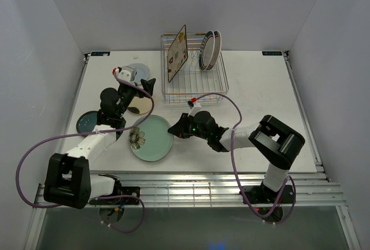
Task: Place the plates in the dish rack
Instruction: Insert the plate into the dish rack.
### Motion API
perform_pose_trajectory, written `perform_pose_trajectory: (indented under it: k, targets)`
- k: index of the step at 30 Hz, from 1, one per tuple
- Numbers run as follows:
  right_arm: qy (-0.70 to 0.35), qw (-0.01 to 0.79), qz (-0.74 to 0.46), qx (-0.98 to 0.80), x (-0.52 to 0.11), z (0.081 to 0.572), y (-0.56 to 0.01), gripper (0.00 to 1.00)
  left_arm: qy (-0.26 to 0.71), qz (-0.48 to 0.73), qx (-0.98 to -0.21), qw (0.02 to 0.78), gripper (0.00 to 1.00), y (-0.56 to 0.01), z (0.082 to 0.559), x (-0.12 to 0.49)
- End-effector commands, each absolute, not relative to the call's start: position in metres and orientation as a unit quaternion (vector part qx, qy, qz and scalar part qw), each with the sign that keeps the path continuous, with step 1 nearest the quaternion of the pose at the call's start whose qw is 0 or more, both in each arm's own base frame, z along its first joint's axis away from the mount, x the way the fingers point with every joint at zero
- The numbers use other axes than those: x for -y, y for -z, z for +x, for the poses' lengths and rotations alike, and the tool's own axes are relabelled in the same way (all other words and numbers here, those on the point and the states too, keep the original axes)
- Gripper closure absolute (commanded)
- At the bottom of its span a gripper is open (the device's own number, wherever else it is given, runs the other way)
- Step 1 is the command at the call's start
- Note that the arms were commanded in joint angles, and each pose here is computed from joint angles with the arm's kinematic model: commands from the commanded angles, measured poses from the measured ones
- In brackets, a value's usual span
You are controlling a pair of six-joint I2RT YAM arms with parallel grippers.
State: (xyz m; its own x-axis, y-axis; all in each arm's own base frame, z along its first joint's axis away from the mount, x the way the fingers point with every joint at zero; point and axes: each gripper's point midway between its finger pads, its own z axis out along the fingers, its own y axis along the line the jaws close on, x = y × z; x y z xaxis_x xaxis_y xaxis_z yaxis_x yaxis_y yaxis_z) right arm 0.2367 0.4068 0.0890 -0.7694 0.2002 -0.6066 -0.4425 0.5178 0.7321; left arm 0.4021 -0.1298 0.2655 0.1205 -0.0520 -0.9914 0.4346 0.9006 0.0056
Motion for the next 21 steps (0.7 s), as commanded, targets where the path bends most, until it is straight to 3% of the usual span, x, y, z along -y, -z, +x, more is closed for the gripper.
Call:
perform_pose_trajectory:
  k: [1, 21]
  targets:
    - [-0.569, 0.398, -0.074, -0.716, -0.417, 0.246, -0.187, 0.92, 0.166, 0.15, -0.624, 0.748, 0.02, -0.281, 0.394, 0.13]
    - [-0.506, 0.502, -0.038, -0.701, -0.346, 0.27, -0.24, 0.92, 0.157, 0.146, -0.618, 0.756, 0.02, -0.288, 0.391, 0.126]
